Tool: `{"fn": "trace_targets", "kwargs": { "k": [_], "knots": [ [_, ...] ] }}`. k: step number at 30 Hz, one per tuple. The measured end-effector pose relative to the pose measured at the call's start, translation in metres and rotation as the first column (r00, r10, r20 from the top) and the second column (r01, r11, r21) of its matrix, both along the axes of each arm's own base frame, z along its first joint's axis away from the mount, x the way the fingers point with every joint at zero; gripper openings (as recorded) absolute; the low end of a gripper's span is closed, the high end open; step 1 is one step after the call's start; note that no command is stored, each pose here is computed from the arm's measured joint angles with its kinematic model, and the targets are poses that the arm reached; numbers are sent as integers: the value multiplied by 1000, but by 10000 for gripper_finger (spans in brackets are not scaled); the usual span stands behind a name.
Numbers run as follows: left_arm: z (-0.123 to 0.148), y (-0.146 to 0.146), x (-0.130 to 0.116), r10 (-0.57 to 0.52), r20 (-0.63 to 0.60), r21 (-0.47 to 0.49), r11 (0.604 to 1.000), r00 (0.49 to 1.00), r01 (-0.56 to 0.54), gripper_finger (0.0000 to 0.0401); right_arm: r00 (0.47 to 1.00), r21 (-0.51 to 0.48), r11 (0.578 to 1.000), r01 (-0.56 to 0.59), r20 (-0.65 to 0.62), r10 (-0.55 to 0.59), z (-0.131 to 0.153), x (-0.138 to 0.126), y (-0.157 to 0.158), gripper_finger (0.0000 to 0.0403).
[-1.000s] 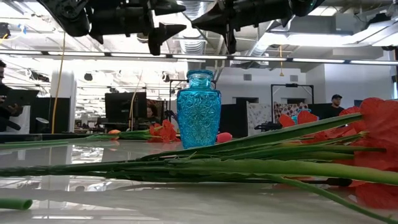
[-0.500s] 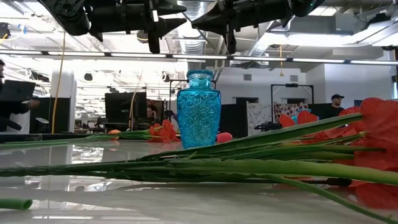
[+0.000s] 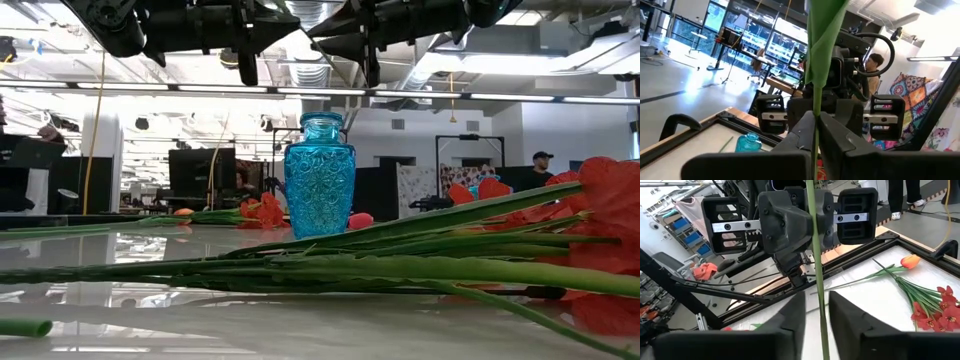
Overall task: Sort flowers into vase by color
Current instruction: Put the center pink flower into the bottom blue vase
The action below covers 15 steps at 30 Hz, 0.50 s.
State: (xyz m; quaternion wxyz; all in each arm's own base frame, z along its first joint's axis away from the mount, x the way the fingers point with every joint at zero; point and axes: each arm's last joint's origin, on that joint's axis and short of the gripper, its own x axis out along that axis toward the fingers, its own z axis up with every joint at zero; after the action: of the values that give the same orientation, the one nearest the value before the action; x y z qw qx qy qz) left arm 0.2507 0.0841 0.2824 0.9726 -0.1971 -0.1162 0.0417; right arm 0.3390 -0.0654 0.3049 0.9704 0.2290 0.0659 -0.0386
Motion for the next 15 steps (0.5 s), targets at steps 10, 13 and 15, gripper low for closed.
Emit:
{"fn": "trace_targets", "kwargs": {
  "k": [10,13,15],
  "knots": [
    [0,-1,0,-18,-5,8,1000,1000,18,0,997,49,995,-82,-4,82,0,0,2,273],
    [1,-1,-3,-63,-21,14,998,998,63,0,988,60,987,-152,3,152,2,0,2,295],
    [3,-3,-5,-83,-38,22,996,996,83,0,980,70,977,-199,1,200,1,-1,3,301]
  ]
}}
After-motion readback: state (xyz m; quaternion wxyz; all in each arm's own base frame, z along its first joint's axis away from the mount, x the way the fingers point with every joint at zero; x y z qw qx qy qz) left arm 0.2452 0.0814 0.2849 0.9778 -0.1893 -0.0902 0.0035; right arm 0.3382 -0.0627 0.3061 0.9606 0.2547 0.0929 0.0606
